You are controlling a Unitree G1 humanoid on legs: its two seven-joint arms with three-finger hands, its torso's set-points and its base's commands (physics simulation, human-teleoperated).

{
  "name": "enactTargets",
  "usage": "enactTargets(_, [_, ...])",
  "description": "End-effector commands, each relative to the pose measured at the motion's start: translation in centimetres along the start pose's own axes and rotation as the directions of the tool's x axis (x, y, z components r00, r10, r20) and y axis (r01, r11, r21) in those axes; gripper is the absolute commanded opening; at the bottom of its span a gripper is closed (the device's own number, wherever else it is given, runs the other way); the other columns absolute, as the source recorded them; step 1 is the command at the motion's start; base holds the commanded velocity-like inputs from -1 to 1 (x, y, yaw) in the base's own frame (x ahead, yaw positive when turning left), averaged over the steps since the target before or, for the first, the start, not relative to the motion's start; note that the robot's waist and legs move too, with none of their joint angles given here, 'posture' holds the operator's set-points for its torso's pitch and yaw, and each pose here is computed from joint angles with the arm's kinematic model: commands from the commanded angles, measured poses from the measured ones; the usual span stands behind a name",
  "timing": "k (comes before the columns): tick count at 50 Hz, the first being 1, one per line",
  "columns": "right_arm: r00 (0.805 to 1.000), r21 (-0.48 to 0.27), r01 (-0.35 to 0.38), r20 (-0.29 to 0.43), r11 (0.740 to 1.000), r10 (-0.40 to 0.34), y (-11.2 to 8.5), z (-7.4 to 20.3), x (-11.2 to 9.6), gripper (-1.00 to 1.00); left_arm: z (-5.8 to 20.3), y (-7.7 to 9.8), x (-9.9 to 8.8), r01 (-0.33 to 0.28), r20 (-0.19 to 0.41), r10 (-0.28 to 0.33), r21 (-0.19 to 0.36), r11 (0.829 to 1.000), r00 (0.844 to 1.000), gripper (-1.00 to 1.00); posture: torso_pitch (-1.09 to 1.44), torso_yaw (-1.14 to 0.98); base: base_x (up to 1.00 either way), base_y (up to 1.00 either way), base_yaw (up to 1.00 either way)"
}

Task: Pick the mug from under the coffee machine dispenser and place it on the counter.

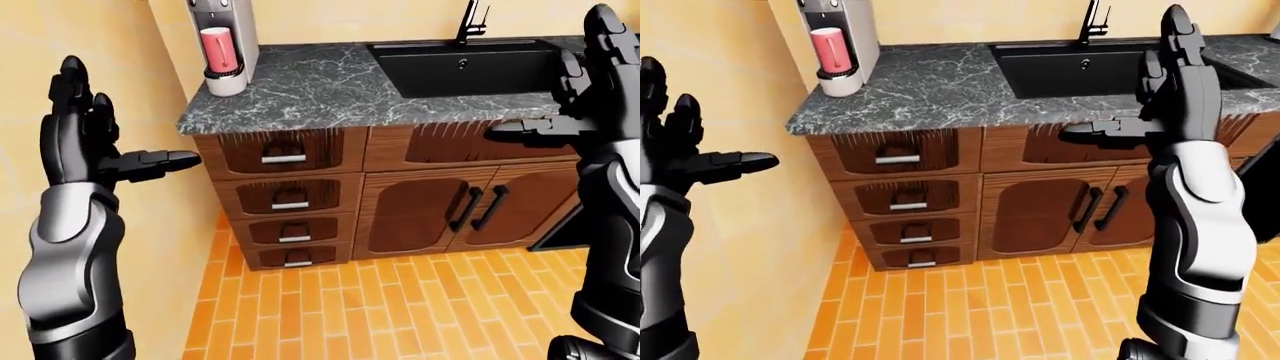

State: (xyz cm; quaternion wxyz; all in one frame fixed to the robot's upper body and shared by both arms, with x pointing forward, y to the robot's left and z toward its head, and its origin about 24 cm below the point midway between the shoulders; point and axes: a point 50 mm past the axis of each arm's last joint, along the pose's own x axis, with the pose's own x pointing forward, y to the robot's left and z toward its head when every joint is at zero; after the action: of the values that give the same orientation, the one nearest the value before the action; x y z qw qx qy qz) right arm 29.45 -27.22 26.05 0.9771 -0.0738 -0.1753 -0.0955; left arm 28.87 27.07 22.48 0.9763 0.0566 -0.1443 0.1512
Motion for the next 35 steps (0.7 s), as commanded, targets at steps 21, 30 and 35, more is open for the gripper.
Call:
enactTargets(21, [0.994, -0.008, -0.005, 0.106, 1.000, 0.005, -0.04, 2.31, 0.07, 1.00, 2.58, 0.47, -0.01, -0.027, 0.120, 0.026, 0.008, 1.000, 0.992, 1.00, 0.00, 0.00, 0.16, 0.00, 0.00])
enactTargets(30, [0.994, -0.007, -0.004, 0.108, 1.000, 0.005, -0.07, 2.42, 0.08, 1.00, 2.66, 0.49, 0.03, -0.029, 0.121, 0.028, 0.009, 1.000, 0.992, 1.00, 0.00, 0.00, 0.16, 0.00, 0.00])
enactTargets(35, [0.994, -0.008, -0.003, 0.110, 1.000, 0.004, -0.10, 2.50, 0.13, 1.00, 2.64, 0.58, 0.05, -0.031, 0.120, 0.030, 0.009, 0.999, 0.992, 1.00, 0.00, 0.00, 0.16, 0.00, 0.00])
